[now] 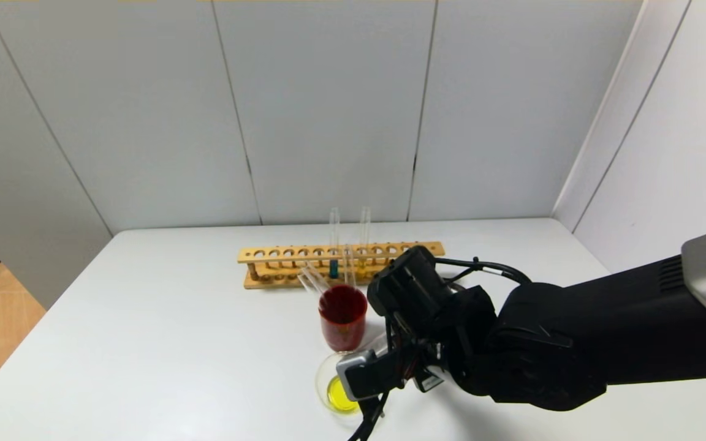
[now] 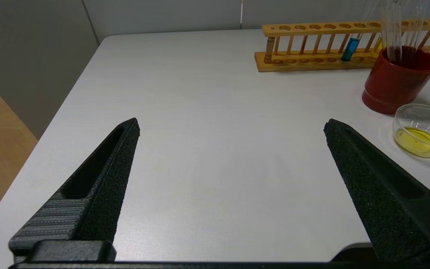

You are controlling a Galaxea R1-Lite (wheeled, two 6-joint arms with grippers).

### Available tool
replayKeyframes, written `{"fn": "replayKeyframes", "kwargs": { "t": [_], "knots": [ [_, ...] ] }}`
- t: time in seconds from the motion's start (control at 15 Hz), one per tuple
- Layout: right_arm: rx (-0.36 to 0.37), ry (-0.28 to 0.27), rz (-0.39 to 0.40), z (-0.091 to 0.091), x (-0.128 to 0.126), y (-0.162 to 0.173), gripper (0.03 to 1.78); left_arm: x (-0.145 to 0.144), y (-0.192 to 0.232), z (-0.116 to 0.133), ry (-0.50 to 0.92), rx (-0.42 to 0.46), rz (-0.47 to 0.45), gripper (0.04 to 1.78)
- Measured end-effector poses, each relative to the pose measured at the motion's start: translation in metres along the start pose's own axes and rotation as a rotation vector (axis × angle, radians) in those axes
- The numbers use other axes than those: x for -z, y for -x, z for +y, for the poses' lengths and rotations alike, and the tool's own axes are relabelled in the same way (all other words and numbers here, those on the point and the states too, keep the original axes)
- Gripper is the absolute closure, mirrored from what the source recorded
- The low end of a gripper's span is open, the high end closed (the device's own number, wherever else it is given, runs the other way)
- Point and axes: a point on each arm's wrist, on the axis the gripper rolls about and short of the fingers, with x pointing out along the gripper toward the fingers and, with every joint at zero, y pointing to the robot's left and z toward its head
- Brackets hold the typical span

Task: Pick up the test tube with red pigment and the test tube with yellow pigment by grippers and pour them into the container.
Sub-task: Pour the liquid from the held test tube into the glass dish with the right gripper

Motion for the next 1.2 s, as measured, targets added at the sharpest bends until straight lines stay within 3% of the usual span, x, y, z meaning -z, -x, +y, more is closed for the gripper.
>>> {"fn": "replayKeyframes", "kwargs": {
  "t": [0.67, 1.2],
  "knots": [
    [-0.058, 0.095, 0.032, -0.002, -0.02, 0.017, 1.48, 0.0, 0.0, 0.0, 0.0, 0.0, 0.0, 0.07],
    [-0.073, 0.105, 0.041, -0.004, -0.022, 0.005, 1.48, 0.0, 0.0, 0.0, 0.0, 0.0, 0.001, 0.07]
  ]
}}
